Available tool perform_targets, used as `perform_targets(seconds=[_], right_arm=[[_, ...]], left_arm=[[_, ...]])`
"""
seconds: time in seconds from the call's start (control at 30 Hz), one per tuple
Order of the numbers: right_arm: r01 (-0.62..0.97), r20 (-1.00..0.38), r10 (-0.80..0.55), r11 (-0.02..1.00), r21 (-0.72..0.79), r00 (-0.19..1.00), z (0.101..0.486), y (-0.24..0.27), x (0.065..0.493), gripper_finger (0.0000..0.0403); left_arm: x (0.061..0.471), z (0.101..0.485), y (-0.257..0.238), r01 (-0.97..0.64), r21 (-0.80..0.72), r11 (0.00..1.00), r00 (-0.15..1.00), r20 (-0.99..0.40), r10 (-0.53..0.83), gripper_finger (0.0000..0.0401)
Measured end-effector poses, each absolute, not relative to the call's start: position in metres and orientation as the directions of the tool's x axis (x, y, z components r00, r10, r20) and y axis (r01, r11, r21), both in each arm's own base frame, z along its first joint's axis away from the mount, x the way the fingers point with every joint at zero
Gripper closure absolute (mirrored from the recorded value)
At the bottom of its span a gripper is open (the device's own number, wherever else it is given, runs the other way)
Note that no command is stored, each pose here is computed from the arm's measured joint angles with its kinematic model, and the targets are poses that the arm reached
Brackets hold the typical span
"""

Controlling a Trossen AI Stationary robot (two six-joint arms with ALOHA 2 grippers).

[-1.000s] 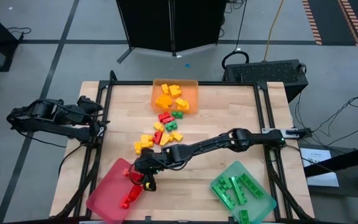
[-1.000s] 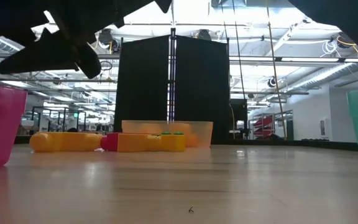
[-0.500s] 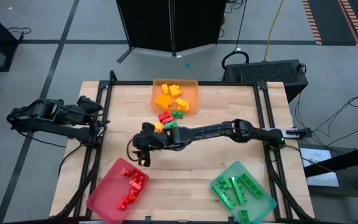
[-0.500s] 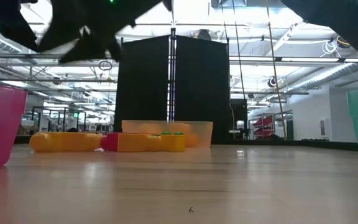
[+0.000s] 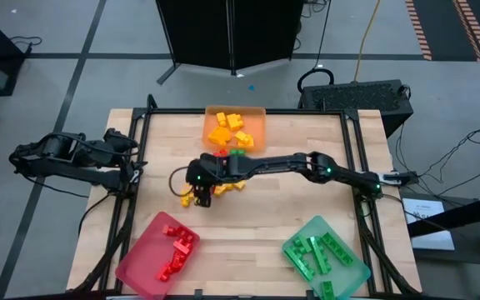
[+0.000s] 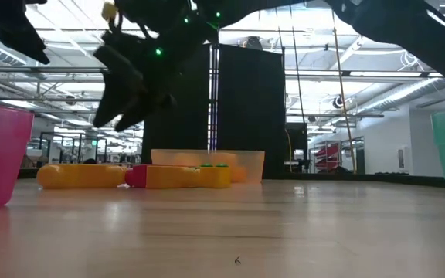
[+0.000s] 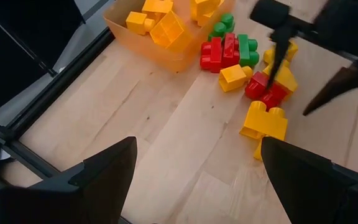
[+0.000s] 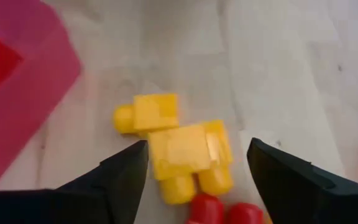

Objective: Sort blocks
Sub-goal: Put the yellow 2 stud game piece into the orange bin

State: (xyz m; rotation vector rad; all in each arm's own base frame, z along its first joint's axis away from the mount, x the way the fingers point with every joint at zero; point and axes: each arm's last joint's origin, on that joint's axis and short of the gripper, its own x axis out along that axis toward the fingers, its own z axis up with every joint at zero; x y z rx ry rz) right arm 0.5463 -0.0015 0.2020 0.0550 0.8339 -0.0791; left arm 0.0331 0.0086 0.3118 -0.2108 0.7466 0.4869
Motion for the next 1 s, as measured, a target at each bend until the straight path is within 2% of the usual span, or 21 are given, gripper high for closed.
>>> perform_targets(seconds=[0.47,0.67,1.0], right_arm=[[-0.035,-0.733,-0.013,0.998,-0.05,0.68,0.197,-0.012,0.55,0.0034],[-0.035,-0.751,-0.012,0.998,-0.047,0.66,0.171,-0.011,0.555,0.0024],[-0.043,-0.741,-0.018,0.997,-0.064,0.671,0.156,-0.017,0.561,0.0023]], left_arm=[[0.033,0.312,0.009,-0.508,-0.029,0.861,0.631,-0.693,0.349,0.0056],[0.033,0.312,0.009,-0.512,-0.032,0.858,0.631,-0.692,0.351,0.0056],[0.033,0.312,0.009,-0.529,-0.05,0.847,0.631,-0.691,0.353,0.0056]])
